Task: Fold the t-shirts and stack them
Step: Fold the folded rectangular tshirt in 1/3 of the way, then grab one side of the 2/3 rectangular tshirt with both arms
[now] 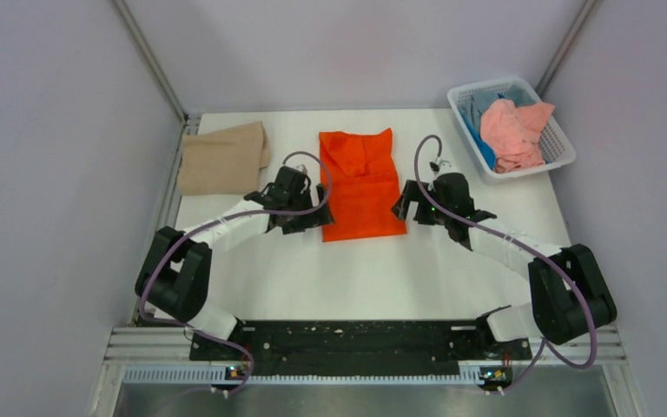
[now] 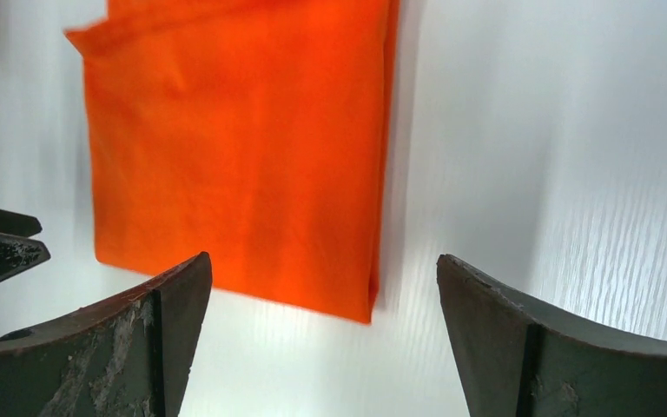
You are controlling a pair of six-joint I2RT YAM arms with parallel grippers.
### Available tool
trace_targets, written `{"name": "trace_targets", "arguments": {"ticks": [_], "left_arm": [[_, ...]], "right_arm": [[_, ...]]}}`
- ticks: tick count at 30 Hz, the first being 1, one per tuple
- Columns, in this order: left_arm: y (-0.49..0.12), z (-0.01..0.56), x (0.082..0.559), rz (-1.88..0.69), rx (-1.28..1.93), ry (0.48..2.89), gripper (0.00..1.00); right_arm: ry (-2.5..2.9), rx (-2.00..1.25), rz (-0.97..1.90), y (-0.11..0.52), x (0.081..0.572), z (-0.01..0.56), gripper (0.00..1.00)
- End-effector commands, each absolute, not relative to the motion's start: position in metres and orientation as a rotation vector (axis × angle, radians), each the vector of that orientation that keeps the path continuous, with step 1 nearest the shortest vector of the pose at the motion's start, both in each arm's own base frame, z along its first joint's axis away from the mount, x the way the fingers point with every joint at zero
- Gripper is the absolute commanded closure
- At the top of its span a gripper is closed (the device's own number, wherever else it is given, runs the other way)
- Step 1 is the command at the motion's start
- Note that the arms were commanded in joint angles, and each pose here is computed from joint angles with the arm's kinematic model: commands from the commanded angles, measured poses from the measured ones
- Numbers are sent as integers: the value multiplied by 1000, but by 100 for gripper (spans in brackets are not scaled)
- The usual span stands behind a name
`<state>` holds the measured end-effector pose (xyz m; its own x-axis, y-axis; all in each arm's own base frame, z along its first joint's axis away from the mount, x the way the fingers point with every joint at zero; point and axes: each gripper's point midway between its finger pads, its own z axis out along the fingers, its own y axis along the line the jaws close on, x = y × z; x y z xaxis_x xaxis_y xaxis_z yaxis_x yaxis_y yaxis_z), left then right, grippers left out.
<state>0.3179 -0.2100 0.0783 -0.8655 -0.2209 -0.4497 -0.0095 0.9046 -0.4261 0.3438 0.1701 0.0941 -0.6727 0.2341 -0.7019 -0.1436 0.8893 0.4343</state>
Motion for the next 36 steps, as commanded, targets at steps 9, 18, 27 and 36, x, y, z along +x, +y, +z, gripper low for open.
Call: {"name": "trace_targets", "arguments": {"ticks": [9, 18, 27, 36], "left_arm": [[-236, 52, 269, -656, -175, 2635, 33], [-228, 25, 269, -556, -223, 2694, 47], [-223, 13, 282, -458, -251, 2698, 52], [-232, -4, 300, -484, -260, 2693, 100]], "right_arm": [[2345, 146, 726, 171, 291, 61, 18], [2377, 177, 685, 167, 293, 40, 32], [2413, 199, 675, 170, 302, 23, 44], [2427, 178, 698, 175, 299, 18, 80]]}}
